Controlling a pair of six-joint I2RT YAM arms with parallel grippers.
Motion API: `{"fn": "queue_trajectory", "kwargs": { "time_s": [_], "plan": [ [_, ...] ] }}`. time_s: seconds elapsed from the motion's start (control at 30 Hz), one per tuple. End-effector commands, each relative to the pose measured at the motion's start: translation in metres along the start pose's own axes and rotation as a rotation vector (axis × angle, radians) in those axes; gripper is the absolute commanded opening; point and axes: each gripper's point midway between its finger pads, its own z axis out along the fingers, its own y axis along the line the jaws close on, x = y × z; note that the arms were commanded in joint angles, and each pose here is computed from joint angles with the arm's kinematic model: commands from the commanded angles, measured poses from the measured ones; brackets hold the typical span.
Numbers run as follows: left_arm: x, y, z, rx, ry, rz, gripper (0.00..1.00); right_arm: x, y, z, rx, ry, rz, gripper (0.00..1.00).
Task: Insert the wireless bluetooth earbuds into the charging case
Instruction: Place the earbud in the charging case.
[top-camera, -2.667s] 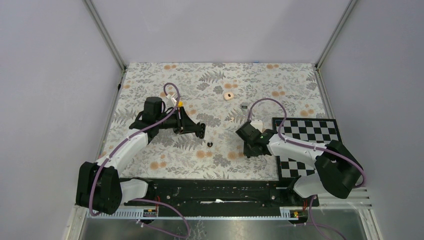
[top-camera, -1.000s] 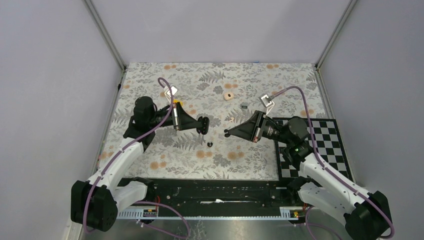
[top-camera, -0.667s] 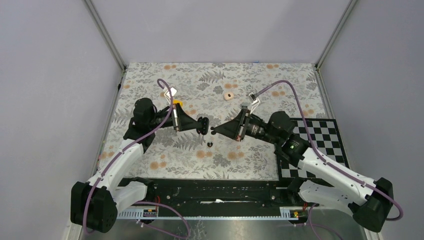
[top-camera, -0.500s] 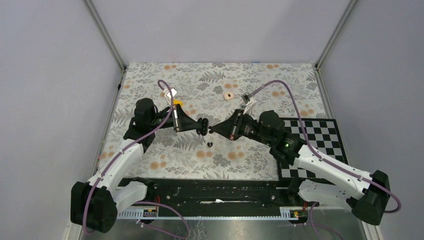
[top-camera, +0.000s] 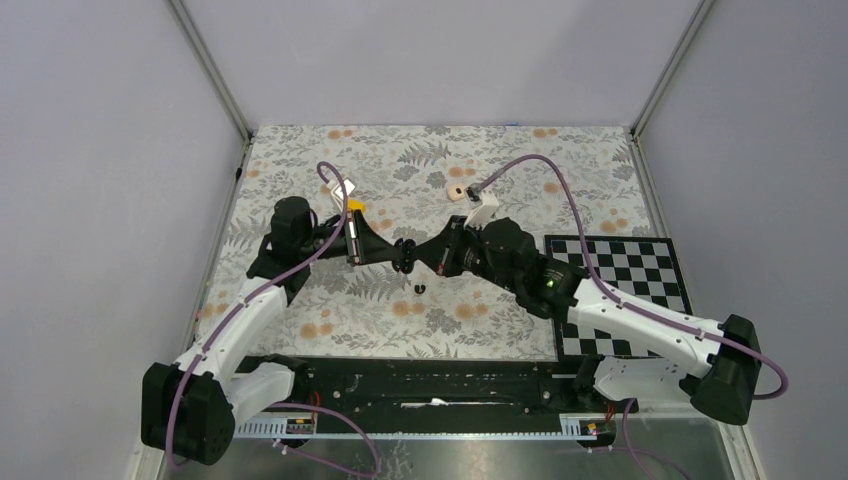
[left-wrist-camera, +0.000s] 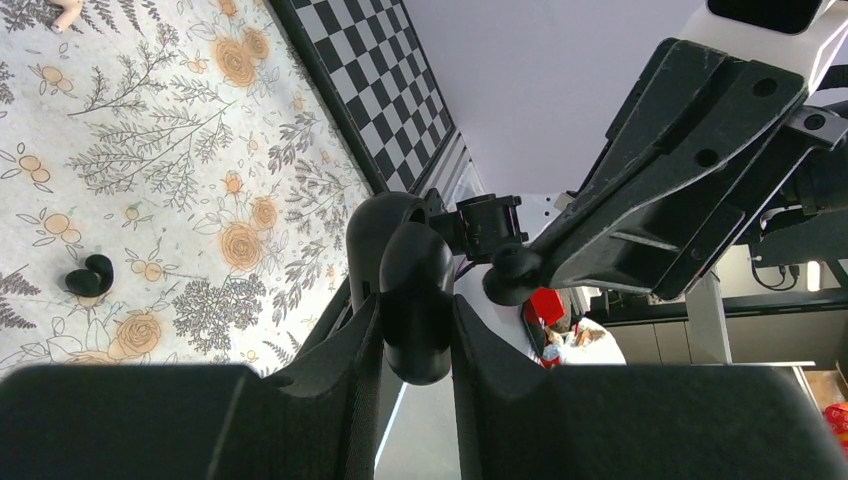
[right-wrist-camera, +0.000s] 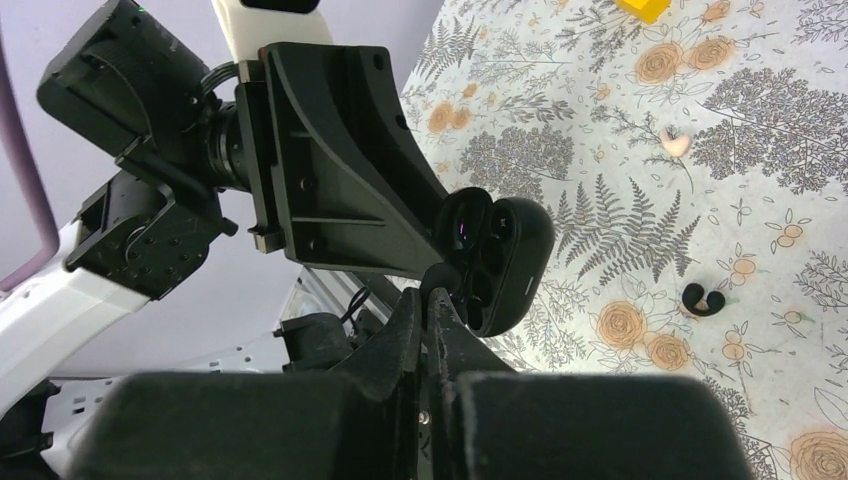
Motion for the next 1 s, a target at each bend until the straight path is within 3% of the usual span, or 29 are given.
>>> {"fn": "queue_trajectory", "kwargs": {
  "time_s": [0.0,0.97],
  "plan": [
    [-0.016,-0.016,0.000,0.026,-0.027,0.079,0.00,-0.019,0.010,0.005,0.024,-0.074,-0.009,0.00],
    [-0.014,-0.018,0.005,0.031,-0.013,0.078,0.00,-0.025,-0.001,0.020,0.079,-0.115,-0.026,0.00]
  ]
}}
